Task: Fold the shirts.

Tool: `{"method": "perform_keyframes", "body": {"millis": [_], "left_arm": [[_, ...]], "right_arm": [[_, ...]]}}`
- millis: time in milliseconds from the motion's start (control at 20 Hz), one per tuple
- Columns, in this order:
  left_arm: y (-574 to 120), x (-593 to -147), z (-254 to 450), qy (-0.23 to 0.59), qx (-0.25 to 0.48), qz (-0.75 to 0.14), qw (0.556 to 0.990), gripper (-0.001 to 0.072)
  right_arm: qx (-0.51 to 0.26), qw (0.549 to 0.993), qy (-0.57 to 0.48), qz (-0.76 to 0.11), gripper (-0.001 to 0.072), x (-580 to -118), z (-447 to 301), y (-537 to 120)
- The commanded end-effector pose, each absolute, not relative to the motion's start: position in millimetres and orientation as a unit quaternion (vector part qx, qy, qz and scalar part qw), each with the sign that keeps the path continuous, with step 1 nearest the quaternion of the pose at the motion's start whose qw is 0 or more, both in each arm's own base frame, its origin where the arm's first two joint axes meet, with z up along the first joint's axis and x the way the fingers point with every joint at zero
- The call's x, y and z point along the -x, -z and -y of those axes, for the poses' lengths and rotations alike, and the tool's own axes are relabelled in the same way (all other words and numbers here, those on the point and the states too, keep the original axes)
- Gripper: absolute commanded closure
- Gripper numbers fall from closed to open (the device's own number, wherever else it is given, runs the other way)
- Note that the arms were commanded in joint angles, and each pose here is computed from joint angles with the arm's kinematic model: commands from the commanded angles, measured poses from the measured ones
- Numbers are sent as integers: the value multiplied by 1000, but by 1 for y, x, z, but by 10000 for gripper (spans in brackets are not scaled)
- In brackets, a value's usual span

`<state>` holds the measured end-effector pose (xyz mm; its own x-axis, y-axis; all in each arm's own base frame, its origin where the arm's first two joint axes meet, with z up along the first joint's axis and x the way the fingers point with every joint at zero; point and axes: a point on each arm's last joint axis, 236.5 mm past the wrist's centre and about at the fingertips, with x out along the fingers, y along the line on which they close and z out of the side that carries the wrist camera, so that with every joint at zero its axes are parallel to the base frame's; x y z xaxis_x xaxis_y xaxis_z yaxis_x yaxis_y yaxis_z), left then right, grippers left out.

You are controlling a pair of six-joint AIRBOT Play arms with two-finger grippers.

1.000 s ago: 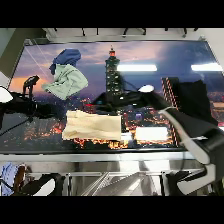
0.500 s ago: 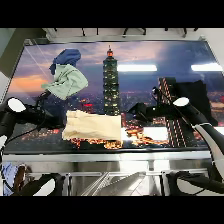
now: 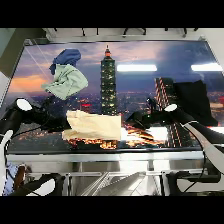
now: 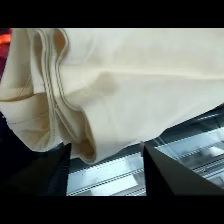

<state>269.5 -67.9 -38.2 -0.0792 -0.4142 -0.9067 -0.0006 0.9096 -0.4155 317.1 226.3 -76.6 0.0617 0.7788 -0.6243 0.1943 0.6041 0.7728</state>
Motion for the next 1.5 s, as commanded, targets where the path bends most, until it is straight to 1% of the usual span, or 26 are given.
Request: {"method": "perform_keyframes", "body": {"millis": [0, 50, 350, 700, 800, 850, 900, 950, 1000, 1150, 1200, 1250, 1350, 1400, 1450], "left_arm": [[57, -261, 69, 155, 154, -749, 626, 440], [60, -260, 69, 156, 153, -754, 620, 697], [60, -235, 52, 149, 124, -789, 583, 690], [64, -235, 32, 124, 117, -791, 588, 690], [63, -232, 32, 121, 122, -796, 581, 690], [62, -229, 33, 123, 122, -799, 577, 622], [61, -228, 33, 118, 126, -801, 573, 314], [59, -229, 32, 104, 134, -801, 575, 74], [56, -230, 31, 99, 136, -797, 581, 51], [35, -246, 25, 82, 129, -770, 620, 52], [24, -256, 18, 59, 127, -757, 638, 91], [8, -270, 11, 41, 125, -735, 666, 703], [-35, -306, 13, 48, 118, -660, 740, 692], [-59, -319, 15, 52, 109, -625, 772, 693], [-77, -329, 16, 53, 100, -599, 793, 692]], "right_arm": [[-388, 621, -242, -636, 88, -320, -235, 76], [-391, 620, -243, -636, 88, -320, -237, 75], [-384, 618, -253, -637, 89, -314, -251, 74], [-414, 605, -260, -629, 88, -317, -263, 63], [-414, 604, -261, -629, 88, -316, -263, 62], [-412, 604, -262, -630, 88, -315, -264, 63], [-406, 604, -264, -633, 88, -313, -265, 64], [-399, 604, -266, -637, 88, -309, -267, 66], [-389, 604, -269, -642, 88, -305, -269, 68], [-371, 594, -279, -657, 88, -289, -285, 75], [-364, 592, -280, -663, 88, -283, -291, 81], [-363, 587, -278, -668, 88, -279, -297, 86], [-384, 575, -290, -662, 88, -277, -316, 88], [-398, 572, -299, -652, 88, -280, -327, 87], [-409, 571, -305, -643, 88, -283, -337, 86]]}}
